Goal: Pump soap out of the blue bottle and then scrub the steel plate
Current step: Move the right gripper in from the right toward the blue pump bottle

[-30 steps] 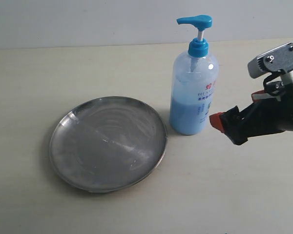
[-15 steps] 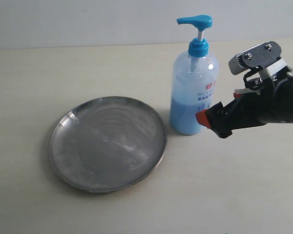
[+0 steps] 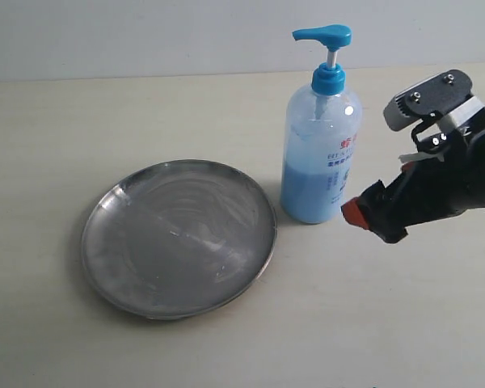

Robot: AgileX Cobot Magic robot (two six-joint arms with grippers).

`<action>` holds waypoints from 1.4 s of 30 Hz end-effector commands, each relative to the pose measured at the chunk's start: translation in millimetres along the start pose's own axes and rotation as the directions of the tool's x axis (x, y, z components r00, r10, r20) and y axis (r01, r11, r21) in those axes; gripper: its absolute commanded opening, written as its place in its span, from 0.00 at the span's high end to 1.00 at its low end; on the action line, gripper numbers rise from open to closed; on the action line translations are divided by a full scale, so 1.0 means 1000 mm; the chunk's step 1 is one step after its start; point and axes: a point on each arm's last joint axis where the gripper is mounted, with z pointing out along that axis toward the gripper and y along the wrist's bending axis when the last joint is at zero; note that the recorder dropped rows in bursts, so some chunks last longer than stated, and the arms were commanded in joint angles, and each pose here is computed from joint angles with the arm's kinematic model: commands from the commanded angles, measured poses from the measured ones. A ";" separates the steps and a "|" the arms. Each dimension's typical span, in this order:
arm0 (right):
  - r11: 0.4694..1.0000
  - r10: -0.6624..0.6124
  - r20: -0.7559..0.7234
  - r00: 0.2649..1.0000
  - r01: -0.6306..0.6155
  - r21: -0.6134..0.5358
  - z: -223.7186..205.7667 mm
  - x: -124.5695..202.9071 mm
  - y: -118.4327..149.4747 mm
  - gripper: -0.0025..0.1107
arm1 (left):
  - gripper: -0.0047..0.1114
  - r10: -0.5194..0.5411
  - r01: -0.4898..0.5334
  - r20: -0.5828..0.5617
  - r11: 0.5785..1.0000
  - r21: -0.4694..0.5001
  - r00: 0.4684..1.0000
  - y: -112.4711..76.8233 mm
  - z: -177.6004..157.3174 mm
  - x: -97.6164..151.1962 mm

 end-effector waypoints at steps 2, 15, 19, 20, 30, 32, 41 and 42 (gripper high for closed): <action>0.996 -0.021 -0.278 0.960 0.044 0.076 -0.008 0.004 -0.012 0.15 | 0.53 -0.010 0.010 0.009 1.000 -0.001 1.000 0.000 0.000 0.000; 0.981 0.048 -0.164 0.985 -0.015 0.196 0.005 0.018 -0.003 0.15 | 0.53 -0.010 0.010 0.009 1.000 -0.001 1.000 0.000 0.000 0.000; 0.984 0.074 -0.013 0.997 -0.071 0.165 0.015 0.032 0.021 0.15 | 0.53 -0.010 0.010 0.009 1.000 -0.001 1.000 0.000 0.000 0.000; 0.982 0.092 0.011 0.996 -0.093 0.166 0.015 0.037 0.021 0.15 | 0.53 -0.010 0.010 0.009 1.000 -0.001 1.000 0.000 0.000 0.000; 0.976 0.041 0.361 0.931 -0.116 0.187 0.009 0.031 0.019 0.15 | 0.53 -0.010 0.010 0.009 1.000 -0.001 1.000 0.000 0.000 0.000; 0.975 0.042 0.426 0.904 -0.131 0.181 0.007 0.026 0.019 0.15 | 0.53 -0.010 0.010 0.009 1.000 -0.001 1.000 0.000 0.000 0.000; 0.986 0.132 0.422 0.897 -0.162 0.035 0.038 0.029 0.026 0.05 | 0.53 -0.008 0.008 0.011 1.000 -0.001 1.000 0.000 0.000 0.000; 0.980 0.155 0.423 0.893 -0.192 0.046 0.042 0.026 0.022 0.05 | 0.53 -0.008 0.008 0.011 1.000 -0.001 1.000 0.000 0.000 0.000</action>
